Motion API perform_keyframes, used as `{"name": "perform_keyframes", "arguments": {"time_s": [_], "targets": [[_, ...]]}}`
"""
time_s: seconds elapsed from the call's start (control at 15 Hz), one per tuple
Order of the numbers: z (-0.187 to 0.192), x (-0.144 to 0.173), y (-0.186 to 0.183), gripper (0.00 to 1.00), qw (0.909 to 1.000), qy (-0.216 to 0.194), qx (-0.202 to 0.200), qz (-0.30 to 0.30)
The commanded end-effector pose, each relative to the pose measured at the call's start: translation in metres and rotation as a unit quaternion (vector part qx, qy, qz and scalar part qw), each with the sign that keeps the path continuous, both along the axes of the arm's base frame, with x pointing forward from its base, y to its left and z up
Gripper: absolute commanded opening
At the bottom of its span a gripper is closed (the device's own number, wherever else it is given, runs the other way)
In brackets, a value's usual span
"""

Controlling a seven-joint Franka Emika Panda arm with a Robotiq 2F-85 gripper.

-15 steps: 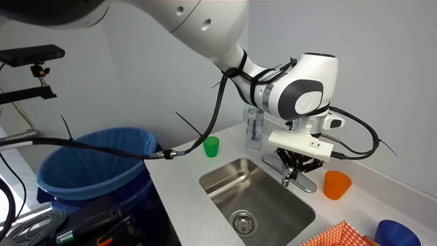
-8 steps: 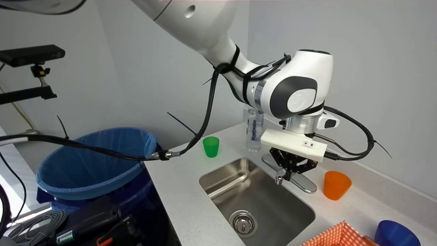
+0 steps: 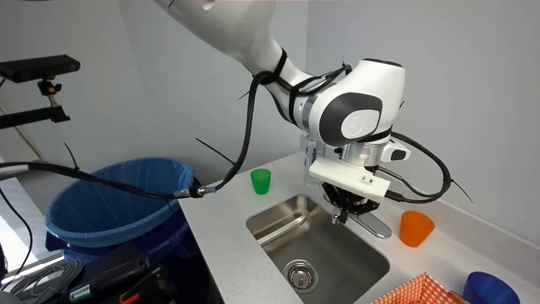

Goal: Push the faucet to the left

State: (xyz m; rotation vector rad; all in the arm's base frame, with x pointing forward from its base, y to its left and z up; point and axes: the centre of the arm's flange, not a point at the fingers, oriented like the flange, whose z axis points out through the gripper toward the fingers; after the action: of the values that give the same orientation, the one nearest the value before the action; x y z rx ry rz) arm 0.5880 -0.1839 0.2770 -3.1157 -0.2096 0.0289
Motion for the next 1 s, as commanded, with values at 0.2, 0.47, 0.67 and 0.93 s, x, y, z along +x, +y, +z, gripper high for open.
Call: {"name": "perform_keyframes", "arguments": {"time_s": [0.2,0.47,0.67,0.93], "targets": [[0.009,-0.021,0.037,0.00,0.9991,-0.001,0.041,0.002],[0.008,-0.025,0.058,0.00,0.9985,-0.001,0.053,0.012],[0.008,-0.027,0.076,0.00,0.9980,0.001,0.059,0.022],[0.003,-0.028,0.105,0.00,0.9971,0.005,0.067,0.036]]}}
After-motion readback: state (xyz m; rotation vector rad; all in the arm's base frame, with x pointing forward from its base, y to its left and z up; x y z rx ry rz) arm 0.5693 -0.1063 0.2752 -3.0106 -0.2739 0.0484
